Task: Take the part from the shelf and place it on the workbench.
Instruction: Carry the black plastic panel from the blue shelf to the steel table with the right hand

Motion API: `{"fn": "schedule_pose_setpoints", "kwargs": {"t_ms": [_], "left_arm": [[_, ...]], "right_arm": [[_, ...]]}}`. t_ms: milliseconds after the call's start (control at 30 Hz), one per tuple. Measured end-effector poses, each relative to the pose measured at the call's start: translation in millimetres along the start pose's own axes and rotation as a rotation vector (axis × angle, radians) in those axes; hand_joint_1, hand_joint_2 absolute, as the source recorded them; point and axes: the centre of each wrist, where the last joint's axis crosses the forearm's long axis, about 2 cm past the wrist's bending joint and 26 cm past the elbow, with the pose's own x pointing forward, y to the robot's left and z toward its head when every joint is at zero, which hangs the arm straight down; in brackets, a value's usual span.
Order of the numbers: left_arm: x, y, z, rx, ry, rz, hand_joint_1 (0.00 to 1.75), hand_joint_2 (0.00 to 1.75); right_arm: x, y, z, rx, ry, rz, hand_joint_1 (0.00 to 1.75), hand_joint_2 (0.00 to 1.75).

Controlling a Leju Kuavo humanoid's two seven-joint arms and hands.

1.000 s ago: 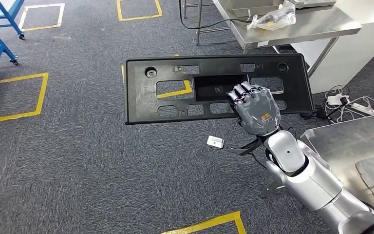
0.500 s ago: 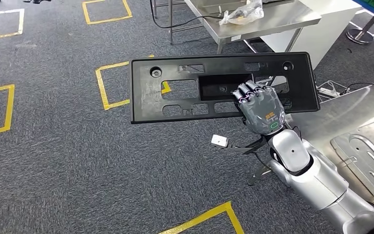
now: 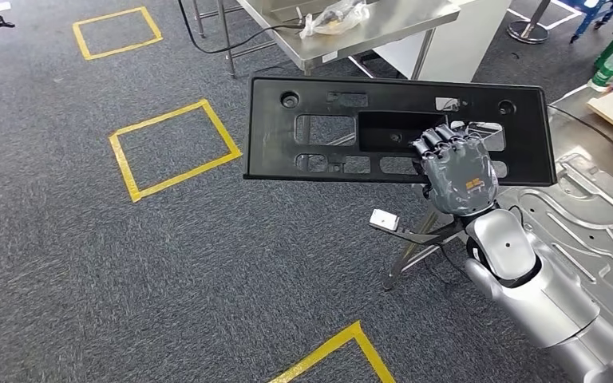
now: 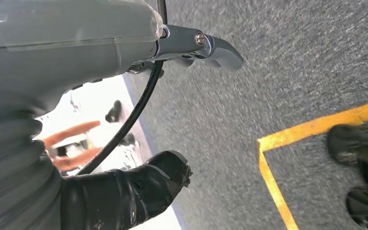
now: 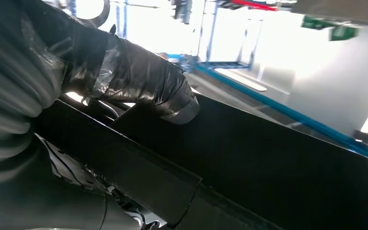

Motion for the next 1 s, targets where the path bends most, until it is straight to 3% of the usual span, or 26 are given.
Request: {"fn": "schedule_pose_setpoints", "kwargs": {"t_ms": [1000], "left_arm": [[1.2,-1.1,0.0,-0.004,0.021,-0.012,0.00,1.75]], "right_arm": [[-26.7,9.3,22.3,0.094,0.077,-0.005,1.75,1.75]]}}
